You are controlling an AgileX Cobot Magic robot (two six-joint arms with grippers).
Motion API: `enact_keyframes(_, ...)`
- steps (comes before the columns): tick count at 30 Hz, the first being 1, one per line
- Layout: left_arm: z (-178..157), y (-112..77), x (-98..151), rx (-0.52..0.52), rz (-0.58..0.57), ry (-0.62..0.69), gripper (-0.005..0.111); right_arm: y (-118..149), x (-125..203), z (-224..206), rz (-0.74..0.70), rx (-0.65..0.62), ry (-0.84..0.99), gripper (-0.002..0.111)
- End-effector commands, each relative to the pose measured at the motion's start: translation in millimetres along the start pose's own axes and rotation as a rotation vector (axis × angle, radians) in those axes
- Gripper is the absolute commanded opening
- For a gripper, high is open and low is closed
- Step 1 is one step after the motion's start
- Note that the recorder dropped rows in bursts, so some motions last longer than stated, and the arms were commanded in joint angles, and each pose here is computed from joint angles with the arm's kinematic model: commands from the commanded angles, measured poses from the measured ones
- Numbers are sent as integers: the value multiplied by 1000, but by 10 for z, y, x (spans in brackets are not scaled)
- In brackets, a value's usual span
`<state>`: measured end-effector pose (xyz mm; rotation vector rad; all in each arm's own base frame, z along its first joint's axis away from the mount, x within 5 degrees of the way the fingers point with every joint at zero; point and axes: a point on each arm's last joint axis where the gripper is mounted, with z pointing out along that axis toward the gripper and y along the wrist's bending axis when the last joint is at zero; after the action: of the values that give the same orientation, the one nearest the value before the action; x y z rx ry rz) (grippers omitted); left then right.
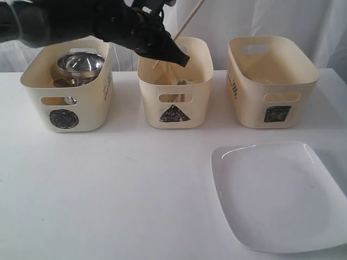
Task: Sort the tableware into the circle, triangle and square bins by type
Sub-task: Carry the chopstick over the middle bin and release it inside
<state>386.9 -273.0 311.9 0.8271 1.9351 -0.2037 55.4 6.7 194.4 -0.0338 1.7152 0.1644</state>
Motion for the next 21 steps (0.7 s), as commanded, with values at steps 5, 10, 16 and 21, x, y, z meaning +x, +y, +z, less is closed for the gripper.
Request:
enact_keyframes(5,504,31,4,-19,-12,-84,0,-5,12,0,19,6,-9,0)
enact_keyframes(10,680,82,65,-30,-13,-88,0,-5,12,0,21,6,-9,0)
enact_keyframes(16,742,147,155,-37,-25,-55,6,-5,12,0,21,6,-9,0)
enact_keyframes(21,761,148,193,-34,-28,-30,35,-5,12,0,21,6,-9,0)
